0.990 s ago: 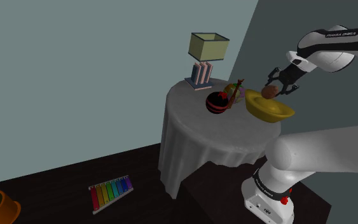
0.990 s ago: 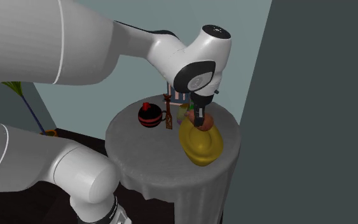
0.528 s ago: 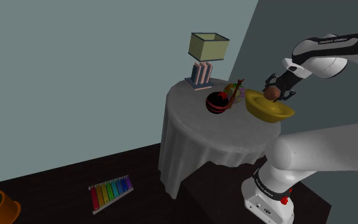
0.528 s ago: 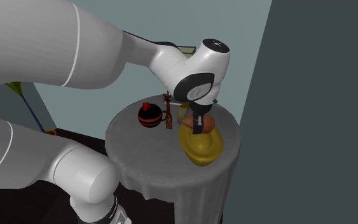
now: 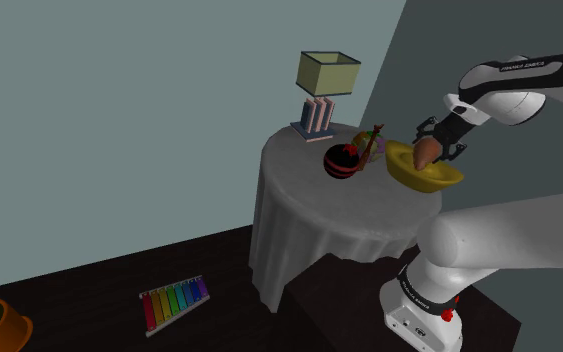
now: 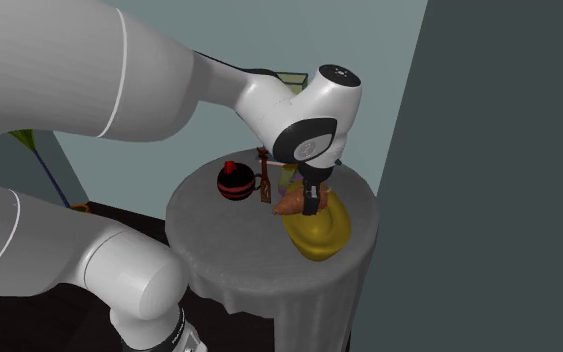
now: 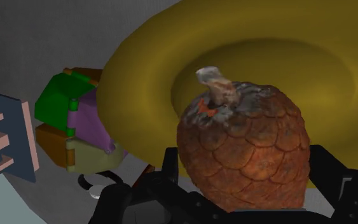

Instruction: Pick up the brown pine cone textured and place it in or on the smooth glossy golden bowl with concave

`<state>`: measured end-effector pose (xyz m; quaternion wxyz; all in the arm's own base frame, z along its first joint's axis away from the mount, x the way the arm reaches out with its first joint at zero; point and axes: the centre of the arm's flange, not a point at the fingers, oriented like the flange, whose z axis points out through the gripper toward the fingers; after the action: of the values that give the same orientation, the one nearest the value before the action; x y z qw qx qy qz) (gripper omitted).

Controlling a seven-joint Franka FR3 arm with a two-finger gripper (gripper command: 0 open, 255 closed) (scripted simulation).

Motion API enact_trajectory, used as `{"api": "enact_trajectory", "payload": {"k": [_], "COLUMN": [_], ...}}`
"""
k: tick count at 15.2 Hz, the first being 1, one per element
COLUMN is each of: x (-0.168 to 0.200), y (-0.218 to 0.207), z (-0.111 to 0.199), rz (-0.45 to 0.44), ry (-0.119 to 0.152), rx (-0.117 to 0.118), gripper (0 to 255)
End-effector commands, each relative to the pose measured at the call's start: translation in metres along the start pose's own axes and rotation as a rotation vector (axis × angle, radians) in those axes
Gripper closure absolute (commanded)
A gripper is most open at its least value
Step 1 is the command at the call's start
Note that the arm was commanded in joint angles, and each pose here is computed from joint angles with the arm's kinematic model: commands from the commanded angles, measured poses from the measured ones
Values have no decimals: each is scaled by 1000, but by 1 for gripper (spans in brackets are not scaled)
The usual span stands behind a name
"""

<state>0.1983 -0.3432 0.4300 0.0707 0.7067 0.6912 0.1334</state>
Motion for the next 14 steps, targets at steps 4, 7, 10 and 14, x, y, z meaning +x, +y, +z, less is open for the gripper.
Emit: {"api": "enact_trajectory", "payload": {"k": [4,7,10,14], "x": [-1,-1,-1,-1], "y": [1,1,1,1], "z": [-27,-51,-51,-51], "rz": [0,0,0,0], "ry": [0,0,0,0], "rx": [0,0,0,0], "gripper": [0,0,0,0]}}
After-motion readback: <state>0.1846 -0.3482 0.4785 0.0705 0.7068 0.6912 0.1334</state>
